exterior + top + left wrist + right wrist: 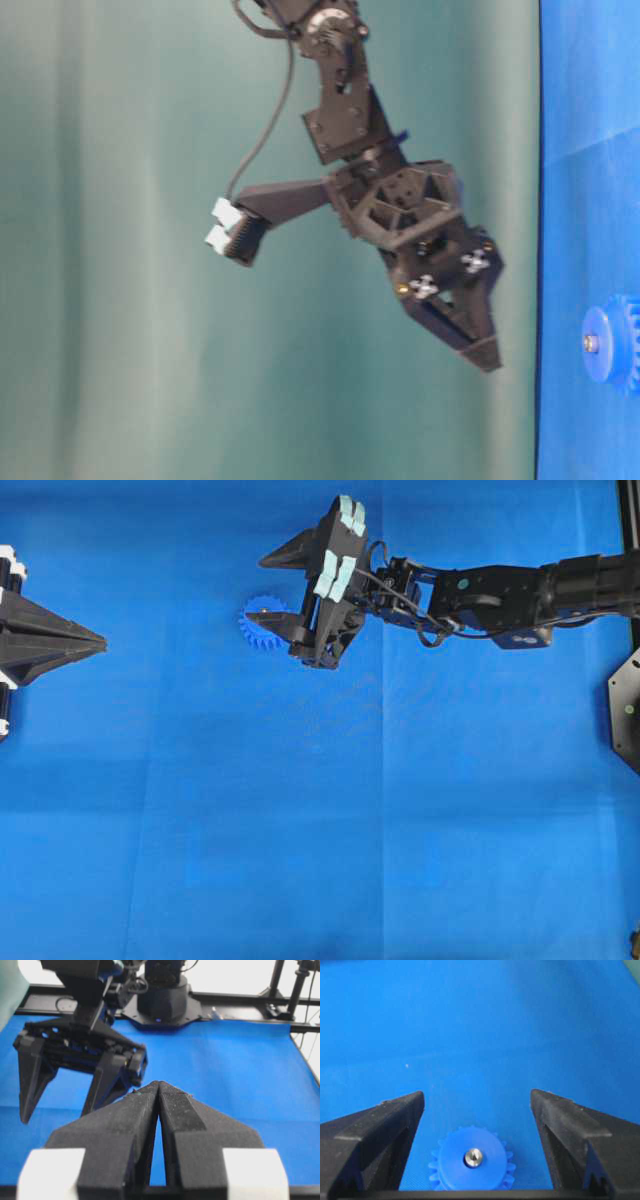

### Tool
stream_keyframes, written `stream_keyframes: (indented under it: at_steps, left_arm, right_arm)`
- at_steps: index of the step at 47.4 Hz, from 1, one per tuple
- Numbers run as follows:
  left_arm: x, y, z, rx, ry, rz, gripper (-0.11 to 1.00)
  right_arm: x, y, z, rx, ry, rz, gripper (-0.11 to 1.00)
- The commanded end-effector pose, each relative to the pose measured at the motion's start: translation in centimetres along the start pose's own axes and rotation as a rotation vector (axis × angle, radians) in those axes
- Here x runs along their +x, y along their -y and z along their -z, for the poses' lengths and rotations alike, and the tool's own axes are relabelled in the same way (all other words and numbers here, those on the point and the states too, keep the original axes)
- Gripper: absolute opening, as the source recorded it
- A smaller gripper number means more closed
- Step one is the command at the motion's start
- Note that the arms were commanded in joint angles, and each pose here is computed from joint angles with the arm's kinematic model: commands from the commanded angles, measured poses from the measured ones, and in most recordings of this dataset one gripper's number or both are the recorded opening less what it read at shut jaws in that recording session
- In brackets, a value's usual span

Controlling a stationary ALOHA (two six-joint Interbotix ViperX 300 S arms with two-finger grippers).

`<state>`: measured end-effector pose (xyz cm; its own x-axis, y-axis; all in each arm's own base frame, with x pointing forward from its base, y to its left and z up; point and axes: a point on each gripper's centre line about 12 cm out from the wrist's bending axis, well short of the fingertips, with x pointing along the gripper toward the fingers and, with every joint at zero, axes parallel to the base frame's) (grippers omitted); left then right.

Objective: Insert the shaft placed at a random location into the center hole of the small gear at another random location.
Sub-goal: 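Open the right gripper and raise it off the inserted shaft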

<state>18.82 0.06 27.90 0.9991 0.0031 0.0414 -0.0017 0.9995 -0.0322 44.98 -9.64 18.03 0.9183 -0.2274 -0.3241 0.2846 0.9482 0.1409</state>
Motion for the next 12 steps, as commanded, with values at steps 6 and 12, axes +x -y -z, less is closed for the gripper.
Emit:
stream_keyframes:
  at_steps: [6,12]
  left_arm:
    - [0.14,-0.01,-0.46,-0.001,0.015,-0.001,0.00]
    - [0.14,-0.01,-0.48,-0.001,0.017,-0.001,0.00]
  right_arm:
    - [-1.07,-0.49,-2.16,-0.003,0.037,-0.012,0.74]
    - [-1.06,-0.57,-2.16,-0.004,0.034,-0.014,0.74]
